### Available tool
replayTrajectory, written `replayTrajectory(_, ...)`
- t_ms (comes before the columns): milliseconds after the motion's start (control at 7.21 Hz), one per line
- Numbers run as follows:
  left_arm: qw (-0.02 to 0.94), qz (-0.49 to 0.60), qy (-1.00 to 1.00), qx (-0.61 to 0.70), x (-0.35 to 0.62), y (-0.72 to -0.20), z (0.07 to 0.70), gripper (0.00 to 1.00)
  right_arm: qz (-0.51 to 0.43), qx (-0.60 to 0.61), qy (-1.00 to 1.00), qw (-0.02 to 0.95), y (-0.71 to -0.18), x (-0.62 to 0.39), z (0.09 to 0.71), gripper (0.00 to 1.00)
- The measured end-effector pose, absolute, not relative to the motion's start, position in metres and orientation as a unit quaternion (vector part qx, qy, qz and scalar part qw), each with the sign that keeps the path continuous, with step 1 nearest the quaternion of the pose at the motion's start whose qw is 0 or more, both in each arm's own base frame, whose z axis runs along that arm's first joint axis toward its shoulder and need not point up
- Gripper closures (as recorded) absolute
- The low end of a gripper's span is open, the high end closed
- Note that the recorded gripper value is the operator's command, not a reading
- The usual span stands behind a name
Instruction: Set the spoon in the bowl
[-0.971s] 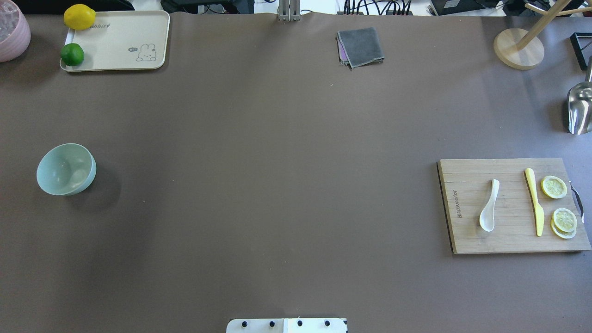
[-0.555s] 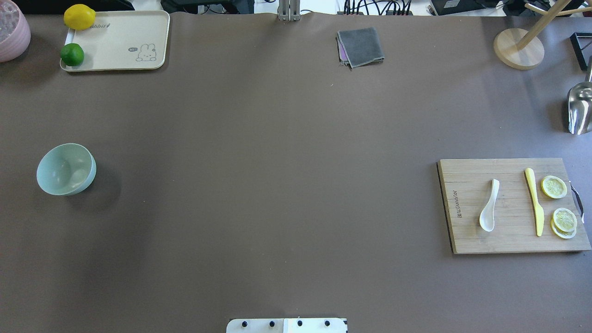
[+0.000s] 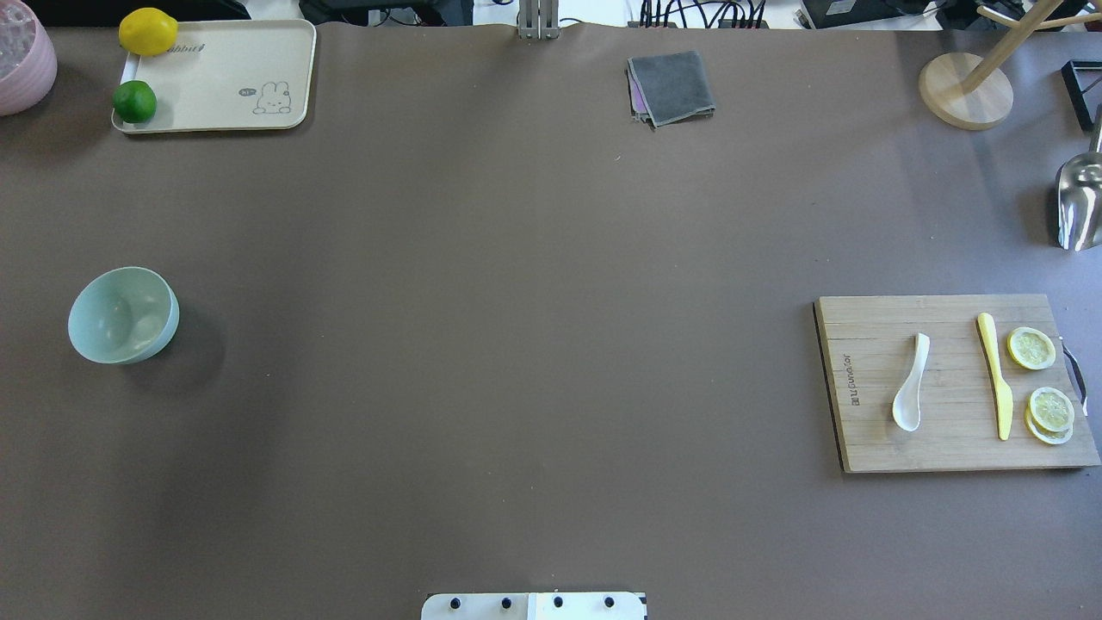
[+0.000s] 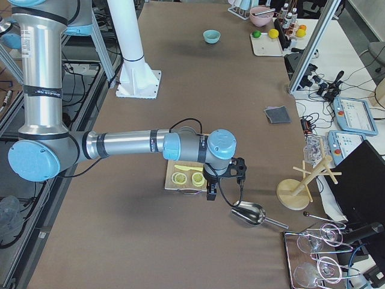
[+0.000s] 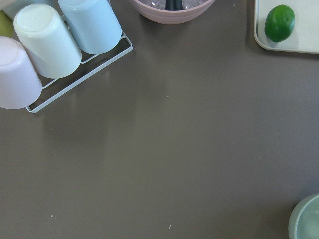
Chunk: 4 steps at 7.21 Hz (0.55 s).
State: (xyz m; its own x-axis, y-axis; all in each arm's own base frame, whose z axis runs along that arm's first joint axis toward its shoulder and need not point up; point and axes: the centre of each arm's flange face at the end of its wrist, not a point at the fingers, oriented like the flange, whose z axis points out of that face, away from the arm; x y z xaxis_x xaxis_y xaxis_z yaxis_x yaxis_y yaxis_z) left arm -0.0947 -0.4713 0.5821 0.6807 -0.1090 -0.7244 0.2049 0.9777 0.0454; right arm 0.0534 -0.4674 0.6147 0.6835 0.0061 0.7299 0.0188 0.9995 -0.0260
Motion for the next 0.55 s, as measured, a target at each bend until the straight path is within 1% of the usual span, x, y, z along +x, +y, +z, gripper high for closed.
replayTrajectory(555,0.914,-0.083,0.392,0.06,-0.0943,-0.4714,0.5868,0.02,-0.005,-0.013,-0.399,0.917,-0.4672,0.0559,0.6154,0.0)
